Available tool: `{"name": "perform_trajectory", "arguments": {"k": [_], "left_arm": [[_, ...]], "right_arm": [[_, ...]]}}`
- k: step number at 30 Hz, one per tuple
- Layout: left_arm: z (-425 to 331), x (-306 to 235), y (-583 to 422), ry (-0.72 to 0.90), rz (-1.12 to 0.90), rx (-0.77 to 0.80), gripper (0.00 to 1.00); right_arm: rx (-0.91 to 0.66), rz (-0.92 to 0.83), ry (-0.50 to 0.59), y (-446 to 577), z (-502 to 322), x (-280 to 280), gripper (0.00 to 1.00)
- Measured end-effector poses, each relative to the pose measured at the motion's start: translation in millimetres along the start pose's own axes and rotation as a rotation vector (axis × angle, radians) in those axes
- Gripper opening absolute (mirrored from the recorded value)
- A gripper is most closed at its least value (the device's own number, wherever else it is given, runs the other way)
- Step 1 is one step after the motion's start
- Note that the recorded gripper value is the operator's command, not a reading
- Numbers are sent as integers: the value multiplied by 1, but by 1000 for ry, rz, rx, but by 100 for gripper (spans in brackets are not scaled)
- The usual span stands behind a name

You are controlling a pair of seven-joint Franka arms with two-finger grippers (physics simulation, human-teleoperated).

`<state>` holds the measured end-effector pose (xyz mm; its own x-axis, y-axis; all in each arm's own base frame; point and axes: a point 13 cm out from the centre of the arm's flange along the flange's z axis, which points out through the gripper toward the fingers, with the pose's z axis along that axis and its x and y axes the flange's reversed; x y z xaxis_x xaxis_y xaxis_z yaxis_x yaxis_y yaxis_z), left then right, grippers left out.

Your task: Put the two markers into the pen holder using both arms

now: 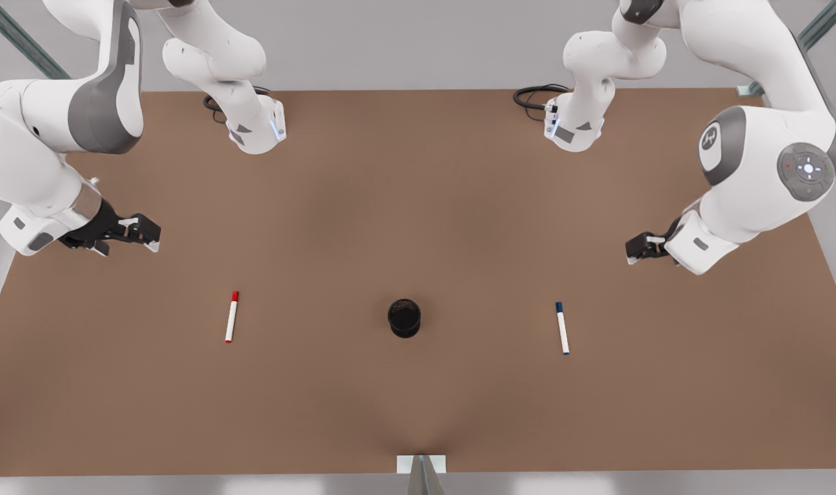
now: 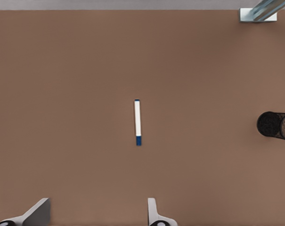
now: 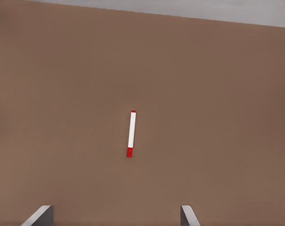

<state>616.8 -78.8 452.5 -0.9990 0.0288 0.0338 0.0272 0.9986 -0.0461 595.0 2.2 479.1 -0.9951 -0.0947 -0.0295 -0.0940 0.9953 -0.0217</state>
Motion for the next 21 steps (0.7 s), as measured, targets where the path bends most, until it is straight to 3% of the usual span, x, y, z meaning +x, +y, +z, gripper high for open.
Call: {"name": "perform_trajectory", "arguments": {"k": [10, 21], "left_arm": [[16, -7, 3, 19, 15, -5, 100], [209, -65, 36, 113, -32, -10, 100]], "right_arm": [[1, -18, -4, -1, 0, -1, 100], [1, -30, -4, -1, 0, -1, 100]]}}
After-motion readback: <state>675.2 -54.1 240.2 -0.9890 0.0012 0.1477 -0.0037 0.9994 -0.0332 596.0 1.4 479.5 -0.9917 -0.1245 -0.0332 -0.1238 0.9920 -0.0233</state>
